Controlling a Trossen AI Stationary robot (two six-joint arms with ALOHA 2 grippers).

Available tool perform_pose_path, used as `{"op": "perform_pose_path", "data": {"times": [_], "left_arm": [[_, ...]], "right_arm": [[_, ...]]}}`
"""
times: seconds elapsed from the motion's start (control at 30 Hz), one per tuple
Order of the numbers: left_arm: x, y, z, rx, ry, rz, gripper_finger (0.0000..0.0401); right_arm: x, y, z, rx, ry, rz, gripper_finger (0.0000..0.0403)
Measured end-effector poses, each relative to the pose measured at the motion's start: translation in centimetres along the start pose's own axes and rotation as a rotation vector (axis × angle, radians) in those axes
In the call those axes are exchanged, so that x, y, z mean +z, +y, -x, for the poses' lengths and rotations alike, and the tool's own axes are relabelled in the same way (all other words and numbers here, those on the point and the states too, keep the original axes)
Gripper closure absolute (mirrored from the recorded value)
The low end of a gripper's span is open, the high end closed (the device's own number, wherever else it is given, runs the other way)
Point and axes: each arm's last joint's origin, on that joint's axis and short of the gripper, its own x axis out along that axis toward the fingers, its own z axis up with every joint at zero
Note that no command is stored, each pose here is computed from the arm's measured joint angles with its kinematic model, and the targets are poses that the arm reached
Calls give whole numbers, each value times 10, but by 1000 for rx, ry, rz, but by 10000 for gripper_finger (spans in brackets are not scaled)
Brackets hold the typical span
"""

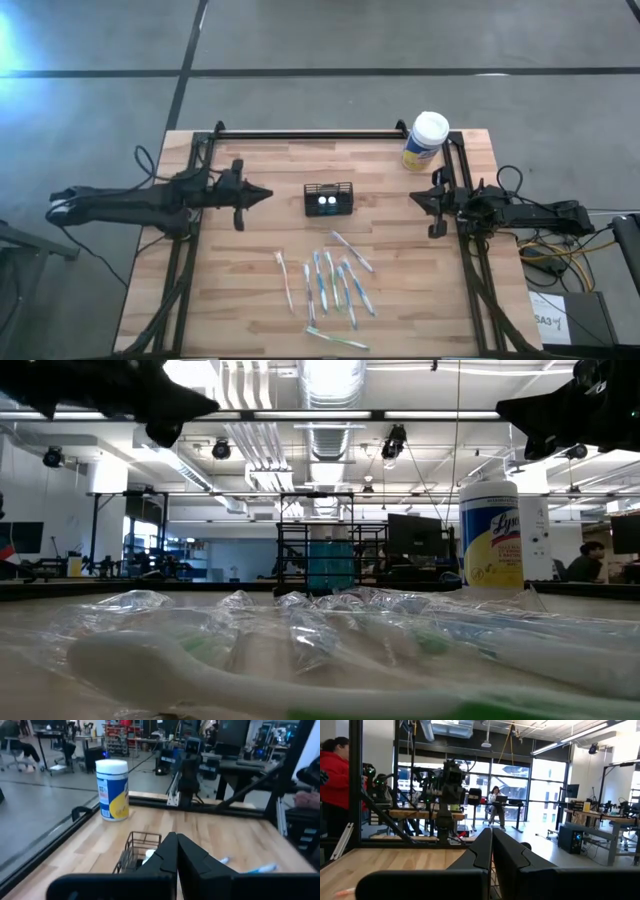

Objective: Pick & Place toothbrushing station
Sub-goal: Put the right violet toothbrush into the mesh organizer

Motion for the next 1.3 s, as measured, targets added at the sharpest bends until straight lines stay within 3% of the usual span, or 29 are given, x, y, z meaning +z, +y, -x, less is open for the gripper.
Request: {"op": "perform_pose_path", "data": {"times": [0.1,0.8,1.07,1.2,1.3], "left_arm": [[-17,1,4,-1,-3,-38,400],[-58,3,36,-28,-57,-104,398],[-67,3,38,-28,-39,-104,395],[-74,4,37,-24,-19,-113,395],[-79,4,37,-19,-10,-110,394]], "right_arm": [[0,0,0,0,4,-5,394],[-6,0,0,2,62,-42,394],[-20,-4,2,-204,192,-223,394],[-24,-8,2,-374,198,-317,394],[-27,-8,1,-391,221,-344,394]]}}
